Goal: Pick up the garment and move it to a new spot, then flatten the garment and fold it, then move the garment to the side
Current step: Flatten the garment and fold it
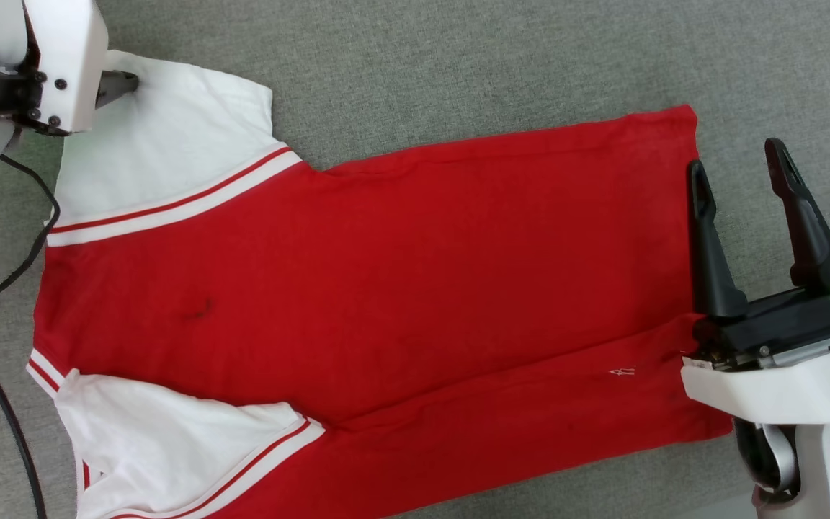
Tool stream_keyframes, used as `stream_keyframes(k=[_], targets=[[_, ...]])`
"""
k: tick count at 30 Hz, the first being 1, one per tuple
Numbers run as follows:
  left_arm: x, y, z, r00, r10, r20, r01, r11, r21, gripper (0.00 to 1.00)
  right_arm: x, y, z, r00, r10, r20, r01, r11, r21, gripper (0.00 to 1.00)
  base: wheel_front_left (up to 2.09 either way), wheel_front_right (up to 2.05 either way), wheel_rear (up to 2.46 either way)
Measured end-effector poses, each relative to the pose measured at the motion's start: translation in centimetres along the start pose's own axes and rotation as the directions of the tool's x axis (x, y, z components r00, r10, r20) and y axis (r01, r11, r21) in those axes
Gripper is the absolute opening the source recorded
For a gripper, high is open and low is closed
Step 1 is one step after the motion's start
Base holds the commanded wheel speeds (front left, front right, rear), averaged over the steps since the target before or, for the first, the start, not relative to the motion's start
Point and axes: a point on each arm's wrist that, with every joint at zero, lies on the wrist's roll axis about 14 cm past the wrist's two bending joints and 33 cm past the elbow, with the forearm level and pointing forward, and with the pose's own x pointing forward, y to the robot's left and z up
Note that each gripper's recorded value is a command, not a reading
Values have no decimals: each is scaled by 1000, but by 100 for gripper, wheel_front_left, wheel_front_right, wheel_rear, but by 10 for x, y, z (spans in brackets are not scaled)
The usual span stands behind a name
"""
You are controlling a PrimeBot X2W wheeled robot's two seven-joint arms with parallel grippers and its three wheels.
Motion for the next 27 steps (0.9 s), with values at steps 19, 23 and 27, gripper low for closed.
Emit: stream_keyframes(k=[19, 23, 27], targets=[[-79, -27, 11, 978, -4, 209, -15, 996, 87, 0, 48, -62, 69, 993, 40, -108, -65, 970, -234, 100, 0, 0, 0], [-96, -31, 8, 970, 1, 242, -30, 993, 118, 0, 51, -70, 40, 922, 63, -383, -150, 967, -203, 100, 0, 0, 0], [-105, -35, 4, 965, 0, 263, -38, 990, 139, 0, 40, -65, 4, 770, 98, -631, -229, 965, -131, 100, 0, 0, 0]])
